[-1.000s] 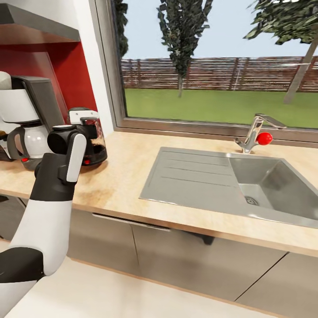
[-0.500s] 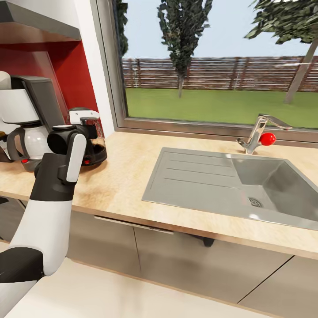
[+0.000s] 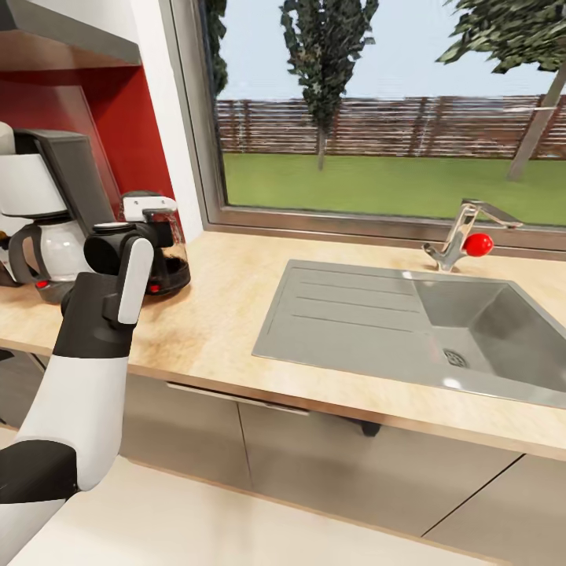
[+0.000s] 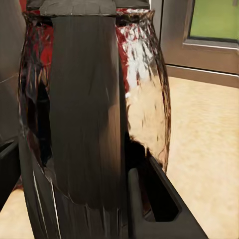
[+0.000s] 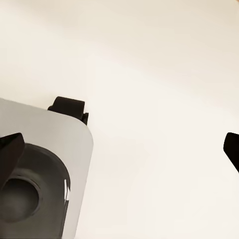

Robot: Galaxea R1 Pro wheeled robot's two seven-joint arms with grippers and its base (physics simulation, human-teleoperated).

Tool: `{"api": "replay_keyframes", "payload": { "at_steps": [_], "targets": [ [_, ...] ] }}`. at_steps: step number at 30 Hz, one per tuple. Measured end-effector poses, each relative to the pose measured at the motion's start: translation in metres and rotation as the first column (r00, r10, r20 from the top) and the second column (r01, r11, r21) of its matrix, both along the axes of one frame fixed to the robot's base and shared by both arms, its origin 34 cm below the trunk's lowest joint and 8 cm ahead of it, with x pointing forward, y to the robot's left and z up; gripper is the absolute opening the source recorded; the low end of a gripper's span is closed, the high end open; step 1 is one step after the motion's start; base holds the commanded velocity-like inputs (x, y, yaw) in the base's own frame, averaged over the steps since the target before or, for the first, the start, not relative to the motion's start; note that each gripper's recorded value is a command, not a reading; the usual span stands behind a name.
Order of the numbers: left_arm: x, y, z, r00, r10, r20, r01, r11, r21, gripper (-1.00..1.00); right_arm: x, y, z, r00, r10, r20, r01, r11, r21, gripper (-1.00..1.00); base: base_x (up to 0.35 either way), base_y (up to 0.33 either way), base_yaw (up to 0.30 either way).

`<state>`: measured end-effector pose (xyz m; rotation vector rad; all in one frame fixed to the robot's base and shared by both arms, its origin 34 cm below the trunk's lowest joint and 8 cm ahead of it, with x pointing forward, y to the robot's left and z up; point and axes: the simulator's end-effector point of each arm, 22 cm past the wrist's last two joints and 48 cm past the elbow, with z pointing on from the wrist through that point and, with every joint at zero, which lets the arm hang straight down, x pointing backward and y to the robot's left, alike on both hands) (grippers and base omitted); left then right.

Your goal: Set up a coffee station on the kitchen countertop: keep the coffee maker on the countertop, move the bottle of coffee from the kitchen shelf to the counter next to the coffee maker, place a paper coffee filter on top of the coffee maker, put the saucer next to the coffee maker with the coffee cup on the saucer, and place the electric kettle next to the coffee maker.

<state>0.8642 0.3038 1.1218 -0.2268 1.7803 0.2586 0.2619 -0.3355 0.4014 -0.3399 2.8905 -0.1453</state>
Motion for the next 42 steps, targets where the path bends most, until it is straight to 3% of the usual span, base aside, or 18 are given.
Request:
{"api": "replay_keyframes", "payload": {
  "at_steps": [42],
  "targets": [
    [0.009, 0.000, -0.019, 1.000, 0.000, -0.027, 0.000, 1.000, 0.000, -1.00, -0.011, 0.000, -0.003, 1.000, 0.000, -0.027, 0.000, 1.000, 0.000, 1.00, 0.000, 0.000, 0.000]
  ]
}}
